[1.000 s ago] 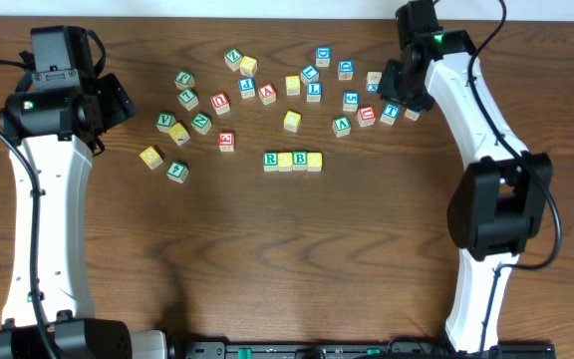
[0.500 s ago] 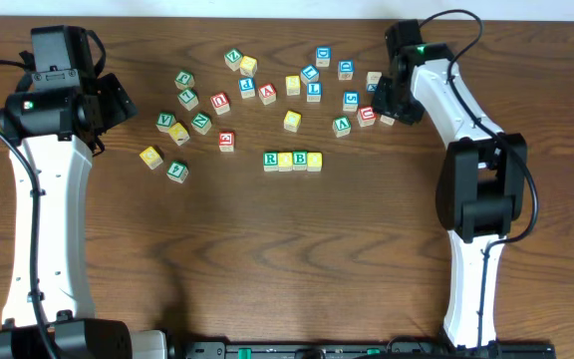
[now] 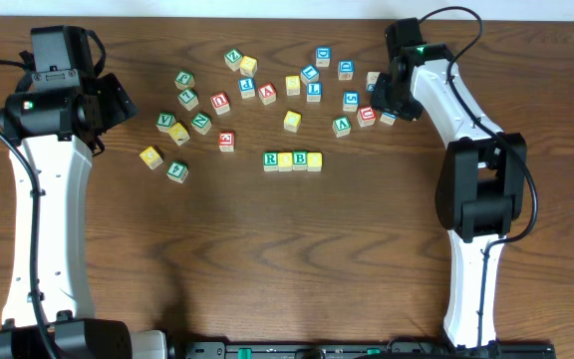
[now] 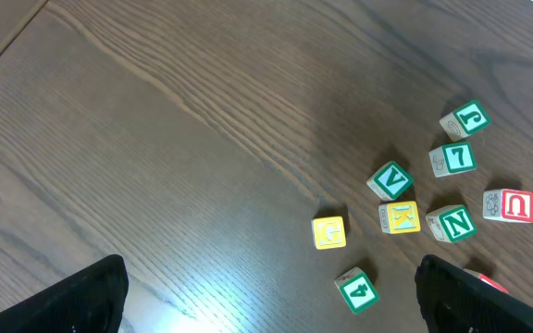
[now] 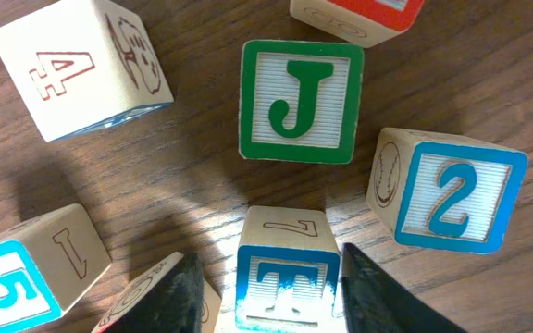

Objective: Spell out ROBOT

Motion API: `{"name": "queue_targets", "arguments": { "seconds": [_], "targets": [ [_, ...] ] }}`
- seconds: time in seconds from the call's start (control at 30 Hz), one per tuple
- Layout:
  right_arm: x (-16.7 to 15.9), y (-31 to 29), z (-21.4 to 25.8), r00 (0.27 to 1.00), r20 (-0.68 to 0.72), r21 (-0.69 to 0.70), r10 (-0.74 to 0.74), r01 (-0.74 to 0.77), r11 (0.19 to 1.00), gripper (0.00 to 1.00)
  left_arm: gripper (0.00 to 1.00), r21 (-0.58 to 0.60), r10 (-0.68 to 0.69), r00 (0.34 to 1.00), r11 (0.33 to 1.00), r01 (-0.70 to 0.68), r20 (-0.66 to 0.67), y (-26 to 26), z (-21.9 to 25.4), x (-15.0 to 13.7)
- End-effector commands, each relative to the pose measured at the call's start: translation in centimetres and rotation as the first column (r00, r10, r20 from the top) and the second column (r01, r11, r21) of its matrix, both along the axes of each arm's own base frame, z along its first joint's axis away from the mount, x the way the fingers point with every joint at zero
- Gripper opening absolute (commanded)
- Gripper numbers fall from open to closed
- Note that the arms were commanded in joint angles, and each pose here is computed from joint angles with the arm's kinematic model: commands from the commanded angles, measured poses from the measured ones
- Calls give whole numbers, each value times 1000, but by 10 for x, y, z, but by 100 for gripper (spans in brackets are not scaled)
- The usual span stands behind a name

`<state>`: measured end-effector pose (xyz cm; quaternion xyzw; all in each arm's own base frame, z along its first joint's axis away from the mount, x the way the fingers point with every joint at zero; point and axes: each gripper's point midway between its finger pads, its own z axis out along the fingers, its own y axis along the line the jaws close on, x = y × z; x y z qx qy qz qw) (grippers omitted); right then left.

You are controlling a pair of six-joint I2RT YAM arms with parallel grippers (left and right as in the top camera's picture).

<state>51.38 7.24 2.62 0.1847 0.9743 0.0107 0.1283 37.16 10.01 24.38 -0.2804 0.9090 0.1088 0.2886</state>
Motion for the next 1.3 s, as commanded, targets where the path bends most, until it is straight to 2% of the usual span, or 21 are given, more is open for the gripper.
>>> {"name": "queue_targets", "arguments": {
  "seconds": [0.0, 0.77, 1.13, 1.27],
  "targets": [
    [3, -9, -3, 1000, 1, -25, -2, 2, 1000, 40, 98, 13, 14, 1000, 1000, -14, -6, 4, -1, -4],
    [-5, -14, -14, 1000, -23, -45, -9, 8, 999, 38, 98, 13, 14, 1000, 1000, -14, -6, 4, -1, -4],
    [-6, -15, -15, 1000, -26, -46, -9, 8, 999, 30, 97, 13, 14, 1000, 1000, -14, -6, 4, -1, -4],
    [-5, -12, -7, 999, -19, -27, 35, -35, 999, 28, 98, 13, 14, 1000, 1000, -14, -6, 4, -1, -4]
  ]
}}
